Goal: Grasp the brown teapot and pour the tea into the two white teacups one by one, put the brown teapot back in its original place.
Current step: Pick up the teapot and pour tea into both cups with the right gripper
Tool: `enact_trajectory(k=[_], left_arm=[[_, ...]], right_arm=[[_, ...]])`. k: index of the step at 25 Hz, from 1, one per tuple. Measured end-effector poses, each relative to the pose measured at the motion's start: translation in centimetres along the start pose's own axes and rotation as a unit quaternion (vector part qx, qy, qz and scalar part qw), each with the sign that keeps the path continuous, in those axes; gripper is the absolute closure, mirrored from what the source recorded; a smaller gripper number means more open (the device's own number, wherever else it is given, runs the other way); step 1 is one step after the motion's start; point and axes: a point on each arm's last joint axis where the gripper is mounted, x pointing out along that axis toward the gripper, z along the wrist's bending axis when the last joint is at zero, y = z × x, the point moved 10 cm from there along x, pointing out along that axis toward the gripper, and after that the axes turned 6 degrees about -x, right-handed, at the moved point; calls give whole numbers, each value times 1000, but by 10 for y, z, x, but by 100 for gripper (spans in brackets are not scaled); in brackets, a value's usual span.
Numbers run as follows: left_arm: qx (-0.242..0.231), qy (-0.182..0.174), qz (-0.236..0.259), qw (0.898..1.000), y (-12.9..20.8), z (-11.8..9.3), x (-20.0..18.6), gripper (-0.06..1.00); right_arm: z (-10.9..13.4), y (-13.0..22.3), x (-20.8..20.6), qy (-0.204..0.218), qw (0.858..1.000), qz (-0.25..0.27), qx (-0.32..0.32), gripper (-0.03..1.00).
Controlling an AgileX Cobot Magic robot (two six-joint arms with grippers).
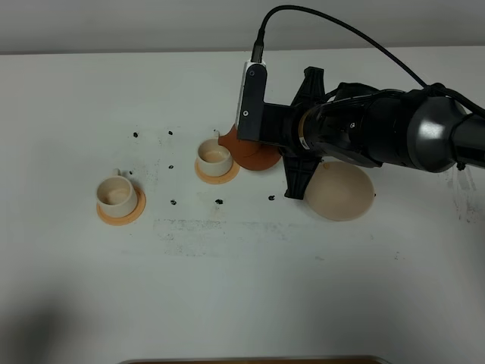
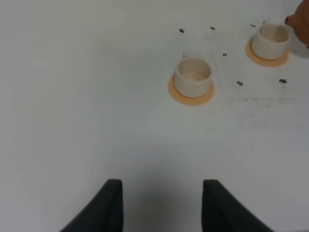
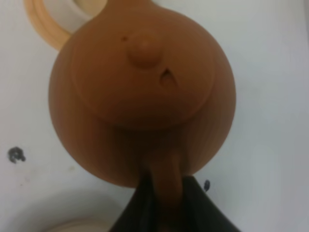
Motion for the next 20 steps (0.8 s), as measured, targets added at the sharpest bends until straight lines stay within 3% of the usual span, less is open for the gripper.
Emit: enact_trajectory(k=[20], left_arm=[[0,0,0,1000,0,0,0,54]], right_arm=[[-9,3,1,16,1000,-6,-19,85]])
